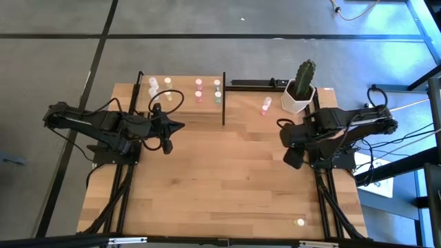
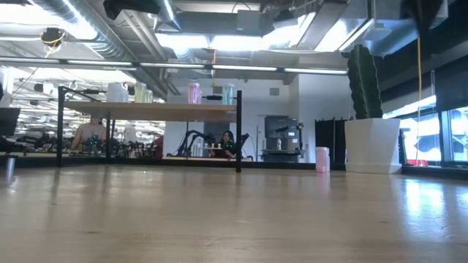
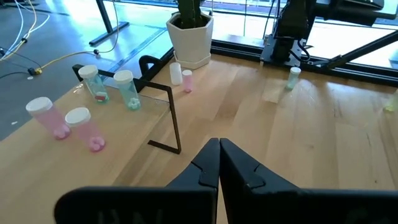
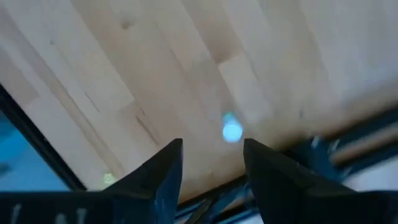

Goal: Pick and place medicine bottles onto shelf by color
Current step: Put the green pill bottle on the shelf and align it with the other green pill bottles

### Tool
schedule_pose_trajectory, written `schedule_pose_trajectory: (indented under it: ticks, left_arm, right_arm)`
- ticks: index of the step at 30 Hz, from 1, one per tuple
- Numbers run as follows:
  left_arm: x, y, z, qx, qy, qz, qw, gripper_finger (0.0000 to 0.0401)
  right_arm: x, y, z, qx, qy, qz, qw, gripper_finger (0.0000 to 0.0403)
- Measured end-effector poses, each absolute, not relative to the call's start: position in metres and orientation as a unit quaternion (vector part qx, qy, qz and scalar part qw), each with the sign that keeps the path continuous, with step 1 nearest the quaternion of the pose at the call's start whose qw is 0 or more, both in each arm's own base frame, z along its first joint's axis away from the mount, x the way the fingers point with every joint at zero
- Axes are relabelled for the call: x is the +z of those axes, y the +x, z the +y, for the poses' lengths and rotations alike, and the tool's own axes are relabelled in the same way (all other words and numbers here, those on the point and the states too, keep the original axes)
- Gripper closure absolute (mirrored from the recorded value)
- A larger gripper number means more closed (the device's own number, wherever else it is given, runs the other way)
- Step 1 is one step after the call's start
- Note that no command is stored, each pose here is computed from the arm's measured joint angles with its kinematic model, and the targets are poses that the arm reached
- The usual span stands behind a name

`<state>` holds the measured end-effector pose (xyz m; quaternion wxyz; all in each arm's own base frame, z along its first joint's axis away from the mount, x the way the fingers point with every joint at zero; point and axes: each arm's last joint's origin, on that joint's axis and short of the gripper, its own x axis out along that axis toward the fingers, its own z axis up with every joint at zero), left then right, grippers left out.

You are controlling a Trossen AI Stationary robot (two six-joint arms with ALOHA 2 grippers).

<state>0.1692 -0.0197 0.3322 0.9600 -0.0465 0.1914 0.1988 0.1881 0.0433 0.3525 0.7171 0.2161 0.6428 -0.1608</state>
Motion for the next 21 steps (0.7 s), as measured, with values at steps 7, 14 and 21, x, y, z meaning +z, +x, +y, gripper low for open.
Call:
schedule_pose_trajectory:
  ticks: [7,14,21]
  left_arm:
    - [0.332,0.169,-0.02,0.2,-0.05,0.191,0.96,0.0401]
    - [0.332,0.169,-0.02,0.2,-0.051,0.19,0.96,0.0401]
    - [0.332,0.169,-0.019,0.203,-0.061,0.188,0.959,0.0401]
  right_arm:
    - [0.331,0.166,0.04,-0.272,0.348,0.631,0.637,0.0231]
    - [0.298,0.169,0.042,-0.288,0.358,0.656,0.599,0.0231]
    - [0.273,0.17,0.043,-0.279,0.362,0.67,0.585,0.0231]
